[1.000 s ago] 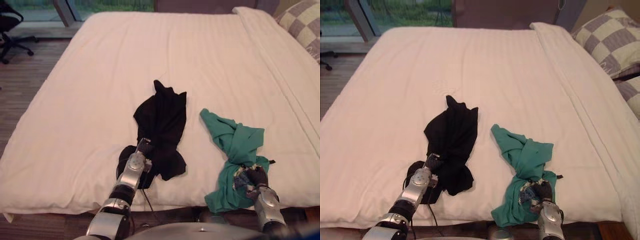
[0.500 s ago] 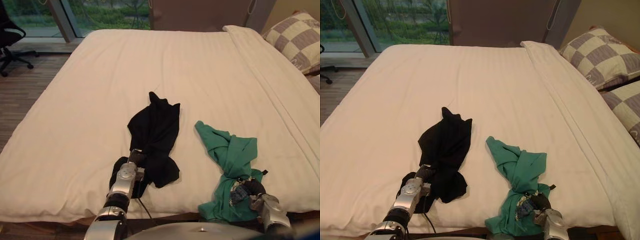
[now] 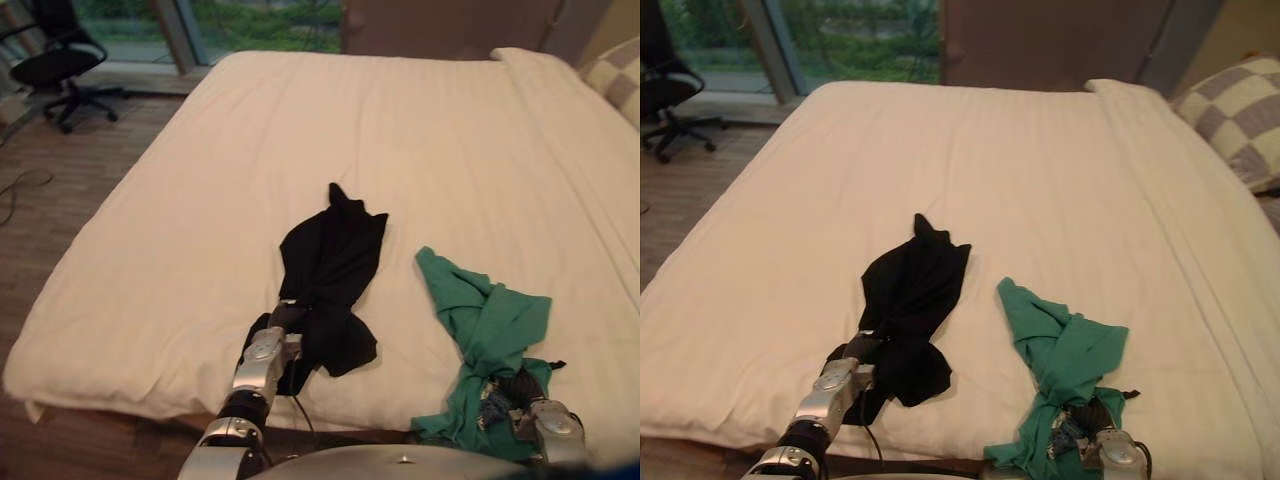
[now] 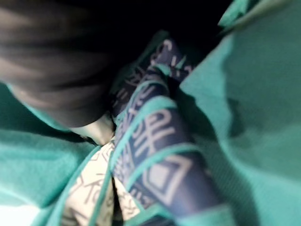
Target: Tidy the bed and pick cloth on bed and put in laundry
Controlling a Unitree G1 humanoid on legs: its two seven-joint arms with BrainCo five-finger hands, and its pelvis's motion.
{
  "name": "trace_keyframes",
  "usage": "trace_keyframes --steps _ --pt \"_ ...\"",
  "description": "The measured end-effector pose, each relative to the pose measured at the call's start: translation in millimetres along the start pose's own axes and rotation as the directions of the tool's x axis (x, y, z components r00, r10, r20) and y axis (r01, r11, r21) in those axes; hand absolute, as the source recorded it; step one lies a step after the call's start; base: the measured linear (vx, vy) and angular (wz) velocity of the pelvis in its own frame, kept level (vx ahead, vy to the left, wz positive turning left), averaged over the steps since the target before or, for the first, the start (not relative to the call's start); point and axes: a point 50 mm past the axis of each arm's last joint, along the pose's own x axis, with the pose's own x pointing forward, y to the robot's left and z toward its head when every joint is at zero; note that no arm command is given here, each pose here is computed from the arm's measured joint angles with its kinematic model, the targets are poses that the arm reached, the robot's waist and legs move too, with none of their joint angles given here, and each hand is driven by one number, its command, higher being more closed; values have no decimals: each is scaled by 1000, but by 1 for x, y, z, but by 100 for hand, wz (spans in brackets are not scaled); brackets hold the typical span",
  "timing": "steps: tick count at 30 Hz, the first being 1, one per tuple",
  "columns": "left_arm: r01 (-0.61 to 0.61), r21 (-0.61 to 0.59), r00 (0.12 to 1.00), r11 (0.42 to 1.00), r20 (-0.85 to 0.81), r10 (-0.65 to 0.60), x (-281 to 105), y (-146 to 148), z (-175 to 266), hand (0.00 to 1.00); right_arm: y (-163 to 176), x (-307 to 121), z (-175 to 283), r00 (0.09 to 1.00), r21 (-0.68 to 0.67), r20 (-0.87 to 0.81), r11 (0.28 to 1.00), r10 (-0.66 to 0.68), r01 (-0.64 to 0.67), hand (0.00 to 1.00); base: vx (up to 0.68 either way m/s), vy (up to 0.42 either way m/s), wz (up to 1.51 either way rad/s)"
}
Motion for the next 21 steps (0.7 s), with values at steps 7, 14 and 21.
trace_keyframes --steps 7,14,21 --pt "-3 3 995 1000 99 2 -1 -8 13 100 -16 -8 -29 994 74 -110 997 -20 28 100 -120 40 143" --pt "-36 -72 987 997 -158 25 -19 17 -64 100 -29 -36 -88 944 204 -285 952 -164 227 100 -175 110 173" --pt "-152 -90 944 984 -308 117 -46 53 -110 100 -29 -85 -154 839 205 -507 919 -195 337 100 -68 49 141"
